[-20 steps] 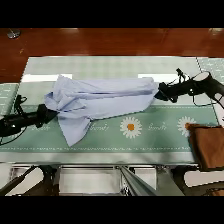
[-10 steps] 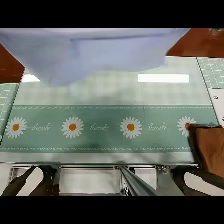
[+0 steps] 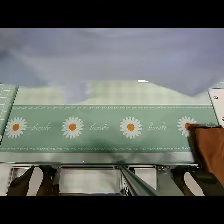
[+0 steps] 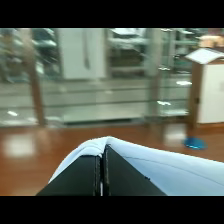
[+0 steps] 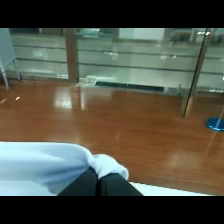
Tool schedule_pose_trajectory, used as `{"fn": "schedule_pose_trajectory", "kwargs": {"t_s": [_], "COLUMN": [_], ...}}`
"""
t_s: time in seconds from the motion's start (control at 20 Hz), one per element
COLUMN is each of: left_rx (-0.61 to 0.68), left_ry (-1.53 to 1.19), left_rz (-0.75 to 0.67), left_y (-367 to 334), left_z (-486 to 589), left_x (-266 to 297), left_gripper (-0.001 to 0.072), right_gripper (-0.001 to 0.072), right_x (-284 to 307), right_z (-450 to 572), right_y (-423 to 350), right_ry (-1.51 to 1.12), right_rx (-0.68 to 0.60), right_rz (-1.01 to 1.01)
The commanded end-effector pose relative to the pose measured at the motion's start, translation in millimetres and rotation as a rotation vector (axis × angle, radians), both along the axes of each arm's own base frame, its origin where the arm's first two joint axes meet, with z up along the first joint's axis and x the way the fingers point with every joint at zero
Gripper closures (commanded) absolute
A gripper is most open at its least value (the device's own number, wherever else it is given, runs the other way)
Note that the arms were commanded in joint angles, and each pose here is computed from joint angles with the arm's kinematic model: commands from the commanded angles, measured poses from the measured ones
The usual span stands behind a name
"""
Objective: Fold the shirts.
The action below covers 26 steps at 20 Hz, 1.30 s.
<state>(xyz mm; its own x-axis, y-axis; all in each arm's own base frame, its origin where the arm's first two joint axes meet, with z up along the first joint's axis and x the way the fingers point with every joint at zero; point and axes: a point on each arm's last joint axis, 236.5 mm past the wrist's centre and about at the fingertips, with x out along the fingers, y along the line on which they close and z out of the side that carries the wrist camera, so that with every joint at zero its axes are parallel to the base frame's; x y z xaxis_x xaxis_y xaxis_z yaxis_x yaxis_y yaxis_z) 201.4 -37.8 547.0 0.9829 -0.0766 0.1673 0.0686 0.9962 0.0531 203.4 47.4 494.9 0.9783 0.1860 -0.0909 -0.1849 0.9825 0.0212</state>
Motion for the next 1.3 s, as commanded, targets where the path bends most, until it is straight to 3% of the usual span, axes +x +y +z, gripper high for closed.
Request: {"fn": "schedule_pose_trajectory", "kwargs": {"t_s": [0.0,0.2,0.45,0.6,0.75,0.9,1.25], "left_rx": [0.065,0.067,-0.054,-0.176,-0.252,-0.329,-0.494], "left_ry": [-0.063,-0.012,0.312,0.636,0.814,0.905,0.931], "left_rz": [0.202,0.141,0.142,0.045,0.066,0.066,0.099], "left_y": [16.5,18.5,44.3,39.2,56.7,66.1,67.9], "left_z": [10.1,-5.0,-103.3,-219.1,-310.8,-369.8,-470.4], "left_x": [-69.0,-82.9,-2.6,69.8,128.8,185.0,296.1], "left_gripper": [0.069,0.069,0.069,0.069,0.0691,0.069,0.069], "right_gripper": [0.0687,0.0687,0.0687,0.0687,0.0687,0.0687,0.0687], "right_x": [-56.1,-57.4,-14.5,38.7,100.8,170.4,321.7], "right_z": [-8.9,-31.9,-112.2,-183.2,-267.4,-334.4,-448.4], "right_y": [-6.3,-5.0,7.5,13.8,6.9,-3.9,4.4], "right_ry": [0.01,0.106,0.38,0.533,0.686,0.785,0.893], "right_rx": [-0.017,0.005,0.072,0.137,0.186,0.217,0.45], "right_rz": [-0.056,-0.052,0.019,0.063,0.05,0.025,0.044]}}
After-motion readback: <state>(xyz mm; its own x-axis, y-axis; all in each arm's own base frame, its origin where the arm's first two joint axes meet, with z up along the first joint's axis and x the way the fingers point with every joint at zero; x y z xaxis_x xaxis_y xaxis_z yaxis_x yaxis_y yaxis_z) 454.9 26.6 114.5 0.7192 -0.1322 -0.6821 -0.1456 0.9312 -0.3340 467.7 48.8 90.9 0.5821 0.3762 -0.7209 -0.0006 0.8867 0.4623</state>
